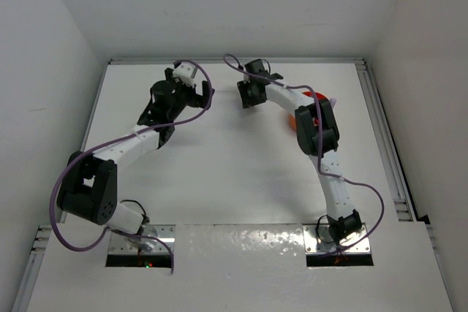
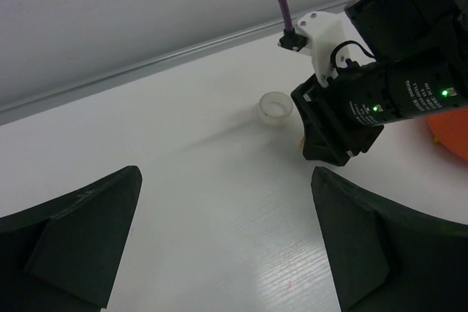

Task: Sort the stationery into containers
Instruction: Pick up the stationery from the center of the board, then place the stationery in the storage box.

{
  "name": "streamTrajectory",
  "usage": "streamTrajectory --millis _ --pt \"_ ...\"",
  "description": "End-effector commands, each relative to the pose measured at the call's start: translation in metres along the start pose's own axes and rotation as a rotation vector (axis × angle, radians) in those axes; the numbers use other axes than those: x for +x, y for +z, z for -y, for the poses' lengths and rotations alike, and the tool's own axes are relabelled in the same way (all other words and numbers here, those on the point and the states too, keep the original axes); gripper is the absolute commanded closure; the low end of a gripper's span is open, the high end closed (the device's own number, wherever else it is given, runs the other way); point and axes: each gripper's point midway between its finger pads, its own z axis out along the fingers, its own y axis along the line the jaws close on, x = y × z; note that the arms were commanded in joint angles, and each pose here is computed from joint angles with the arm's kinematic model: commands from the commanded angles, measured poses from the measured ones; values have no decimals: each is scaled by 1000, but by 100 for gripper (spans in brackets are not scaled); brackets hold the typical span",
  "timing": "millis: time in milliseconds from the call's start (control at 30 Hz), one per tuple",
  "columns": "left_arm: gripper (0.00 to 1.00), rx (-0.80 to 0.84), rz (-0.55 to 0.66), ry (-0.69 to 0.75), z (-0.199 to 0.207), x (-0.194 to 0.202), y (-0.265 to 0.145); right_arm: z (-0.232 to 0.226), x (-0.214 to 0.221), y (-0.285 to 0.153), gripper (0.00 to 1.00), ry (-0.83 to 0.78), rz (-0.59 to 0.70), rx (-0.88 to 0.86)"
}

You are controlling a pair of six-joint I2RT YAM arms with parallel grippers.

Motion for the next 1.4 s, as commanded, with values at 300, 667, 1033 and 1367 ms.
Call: streamTrajectory --millis 300,667,1033,1367 --pt "0 -25 104 -10 -7 -33 -4 2 -23 -13 100 -13 80 49" --pt "0 -42 111 -34 -7 -28 -5 59 -80 -168 100 263 488 336" --pt "0 -50 117 -37 -11 -26 -5 139 -43 -185 100 475 474 598" --pt "0 -61 103 -55 -12 -23 -6 148 -14 -169 100 615 450 609"
